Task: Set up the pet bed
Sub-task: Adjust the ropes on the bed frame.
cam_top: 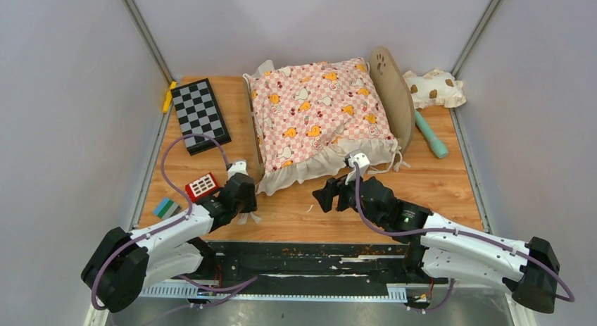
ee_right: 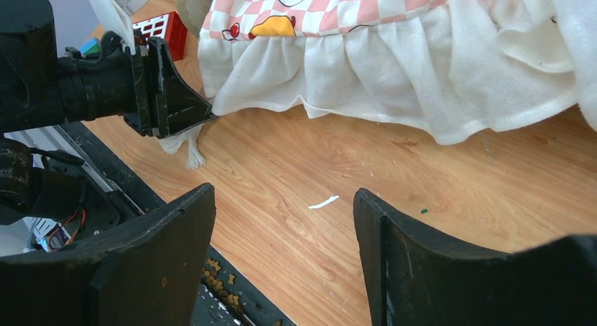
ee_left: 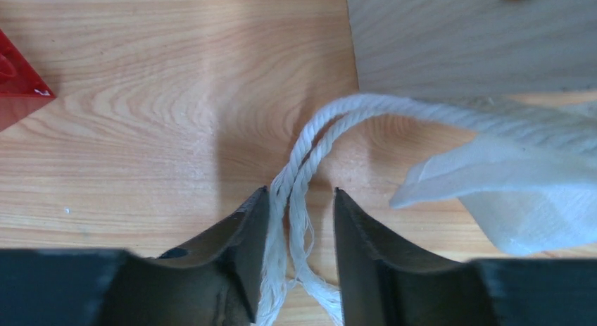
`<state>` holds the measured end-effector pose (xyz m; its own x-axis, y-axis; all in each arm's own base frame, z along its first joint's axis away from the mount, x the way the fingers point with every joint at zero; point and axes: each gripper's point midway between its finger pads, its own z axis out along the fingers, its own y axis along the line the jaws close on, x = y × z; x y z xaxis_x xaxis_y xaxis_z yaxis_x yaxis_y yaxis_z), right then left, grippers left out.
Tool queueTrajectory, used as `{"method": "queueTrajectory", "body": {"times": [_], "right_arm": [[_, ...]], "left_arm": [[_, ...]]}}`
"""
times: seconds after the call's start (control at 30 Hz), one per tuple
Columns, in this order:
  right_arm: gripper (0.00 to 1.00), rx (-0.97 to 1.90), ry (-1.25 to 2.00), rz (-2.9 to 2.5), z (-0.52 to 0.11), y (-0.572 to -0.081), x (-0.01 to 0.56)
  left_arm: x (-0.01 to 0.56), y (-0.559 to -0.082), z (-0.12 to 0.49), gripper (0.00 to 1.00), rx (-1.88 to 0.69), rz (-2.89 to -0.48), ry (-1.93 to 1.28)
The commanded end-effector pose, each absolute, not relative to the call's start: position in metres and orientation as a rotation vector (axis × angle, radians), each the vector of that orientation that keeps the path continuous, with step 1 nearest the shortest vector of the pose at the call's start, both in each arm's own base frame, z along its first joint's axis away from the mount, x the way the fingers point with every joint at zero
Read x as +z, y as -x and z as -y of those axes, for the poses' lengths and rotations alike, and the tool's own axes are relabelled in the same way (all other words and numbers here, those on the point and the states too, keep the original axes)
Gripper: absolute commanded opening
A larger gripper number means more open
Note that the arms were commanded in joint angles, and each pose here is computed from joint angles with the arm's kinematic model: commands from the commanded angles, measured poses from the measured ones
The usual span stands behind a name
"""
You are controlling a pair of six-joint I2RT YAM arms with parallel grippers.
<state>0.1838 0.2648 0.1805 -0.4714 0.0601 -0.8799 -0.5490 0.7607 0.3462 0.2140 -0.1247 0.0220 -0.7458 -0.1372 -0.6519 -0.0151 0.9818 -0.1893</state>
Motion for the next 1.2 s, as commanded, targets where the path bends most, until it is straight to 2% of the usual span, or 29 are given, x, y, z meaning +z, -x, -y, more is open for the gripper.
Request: {"method": "queueTrajectory", "body": {"times": [0.0, 0.37, 0.6, 0.8, 0.97, 1.17], "right_arm": [[0.72, 0.754, 0.307, -1.914, -0.257, -0.186, 0.186], [0.72, 0.712, 0.261, -1.910, -0.244, -0.189, 0.177], [0.74, 0.726, 0.337, -1.853, -0.267, -0.198, 0.191], [0.75, 0.734, 0.376, -1.907, -0.290, -0.201, 0.184], [0.76, 0.822, 0.383, -1.876, -0.310, -0.201, 0.186], [0.84, 0.787, 0.434, -1.868, -0.342, -0.220, 0.198]], "left_arm": [[0.007, -0.193, 0.116, 0.40, -0.133, -2.489, 0.097], [0.008, -0.177, 0.133, 0.00, -0.260, -2.495, 0.044], [0.056, -0.185, 0.155, 0.00, -0.470, -2.353, -0.007], [0.103, -0.186, 0.158, 0.00, -0.532, -2.256, -0.062], [0.108, -0.183, 0.151, 0.00, -0.492, -2.270, -0.086], [0.092, -0.180, 0.144, 0.00, -0.431, -2.318, -0.090]]}}
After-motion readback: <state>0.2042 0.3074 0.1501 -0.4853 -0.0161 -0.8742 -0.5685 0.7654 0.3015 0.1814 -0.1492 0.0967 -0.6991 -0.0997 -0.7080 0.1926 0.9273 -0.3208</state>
